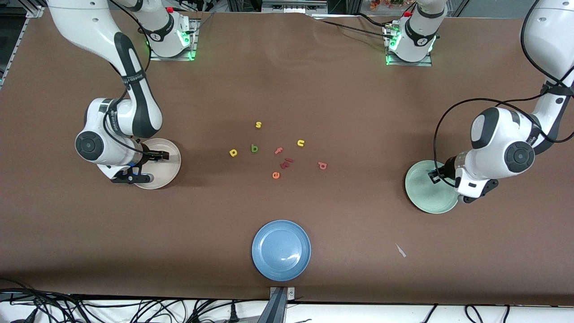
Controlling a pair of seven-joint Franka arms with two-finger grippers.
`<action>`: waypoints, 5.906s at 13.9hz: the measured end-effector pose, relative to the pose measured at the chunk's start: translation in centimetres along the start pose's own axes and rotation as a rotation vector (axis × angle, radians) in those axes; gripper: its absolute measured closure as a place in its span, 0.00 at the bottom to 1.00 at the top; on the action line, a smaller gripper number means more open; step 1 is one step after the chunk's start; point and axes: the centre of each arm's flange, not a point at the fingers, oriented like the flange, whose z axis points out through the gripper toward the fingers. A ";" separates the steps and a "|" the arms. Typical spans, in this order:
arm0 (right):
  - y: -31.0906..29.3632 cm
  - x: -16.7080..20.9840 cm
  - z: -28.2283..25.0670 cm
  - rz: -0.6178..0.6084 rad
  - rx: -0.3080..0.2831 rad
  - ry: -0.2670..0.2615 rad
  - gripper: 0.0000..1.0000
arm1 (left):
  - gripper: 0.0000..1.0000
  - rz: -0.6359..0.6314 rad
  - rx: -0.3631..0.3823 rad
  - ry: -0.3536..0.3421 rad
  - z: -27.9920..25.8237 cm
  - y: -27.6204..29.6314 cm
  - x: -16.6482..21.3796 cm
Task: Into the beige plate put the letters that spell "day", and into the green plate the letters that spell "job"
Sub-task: 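Drop the ring on the green plate while the right gripper drops y, then grasp the pink p with the left gripper while the right gripper grasps the yellow d, then drop the p on the green plate while the right gripper drops d, then grasp the green q with the right gripper while the left gripper withdraws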
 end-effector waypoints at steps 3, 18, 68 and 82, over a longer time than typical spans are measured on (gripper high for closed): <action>-6.9 -1.0 -1.7 0.033 0.035 0.018 0.00 | 0.50 0.016 -0.015 -0.010 0.6 1.5 0.0; -23.2 -4.2 6.6 0.029 0.061 0.131 0.41 | 0.03 -0.182 -0.028 0.026 5.4 26.5 -20.5; -22.7 -5.6 -1.4 0.072 0.052 0.056 0.20 | 0.00 0.214 0.059 0.187 -15.7 -1.7 4.7; -31.6 -8.1 7.1 0.100 0.100 0.179 0.42 | 0.00 0.618 0.107 0.087 -29.8 -3.1 -0.5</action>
